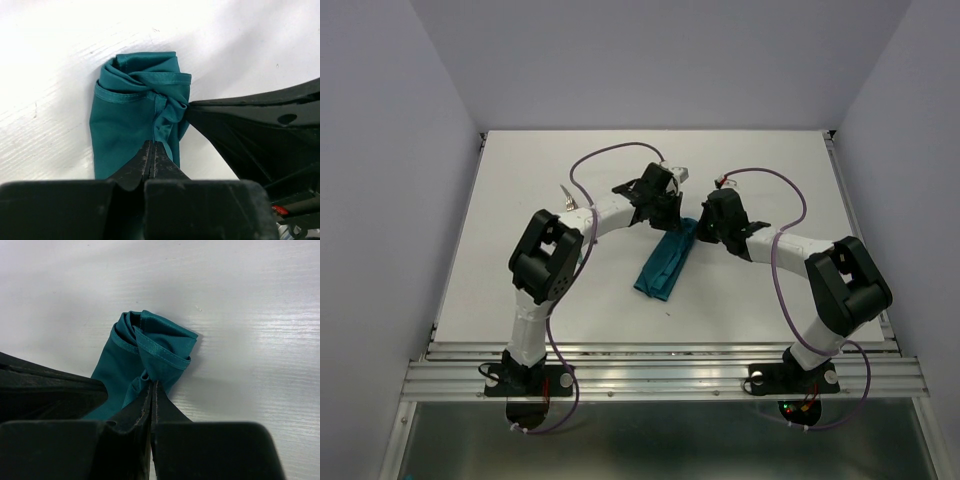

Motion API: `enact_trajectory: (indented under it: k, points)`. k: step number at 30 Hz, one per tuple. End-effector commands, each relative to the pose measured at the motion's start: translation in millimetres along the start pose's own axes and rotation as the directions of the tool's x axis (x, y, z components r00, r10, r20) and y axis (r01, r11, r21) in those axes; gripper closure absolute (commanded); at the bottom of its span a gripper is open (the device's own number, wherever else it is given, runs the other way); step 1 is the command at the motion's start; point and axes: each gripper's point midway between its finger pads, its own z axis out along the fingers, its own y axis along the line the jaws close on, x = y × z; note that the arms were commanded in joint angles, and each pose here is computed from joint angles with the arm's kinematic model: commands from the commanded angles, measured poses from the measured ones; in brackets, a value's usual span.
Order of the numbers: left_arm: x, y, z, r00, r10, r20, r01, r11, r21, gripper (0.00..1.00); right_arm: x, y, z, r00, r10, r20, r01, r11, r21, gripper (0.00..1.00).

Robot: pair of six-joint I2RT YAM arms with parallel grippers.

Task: Fold the napkin into a case and place the utensils inside
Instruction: Stuff the top corner of the smaller-rectangle-folded napkin into the folded napkin.

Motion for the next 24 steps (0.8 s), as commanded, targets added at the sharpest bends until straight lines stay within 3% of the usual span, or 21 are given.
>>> enact_trajectory:
  k: [1, 24]
  points:
    - [-24, -6, -9, 0.997, -0.011, 0.078, 0.010, 1.000, 0.012, 1.00, -17, 12, -6, 0.998, 0.002, 0.063, 0.000, 0.999, -0.033, 0.99]
    - [-27, -36, 30, 0.999, -0.050, 0.012, 0.046, 0.978, 0.205, 1.00, -19, 18, -5, 0.998, 0.004, 0.056, -0.001, 0.999, -0.052, 0.99]
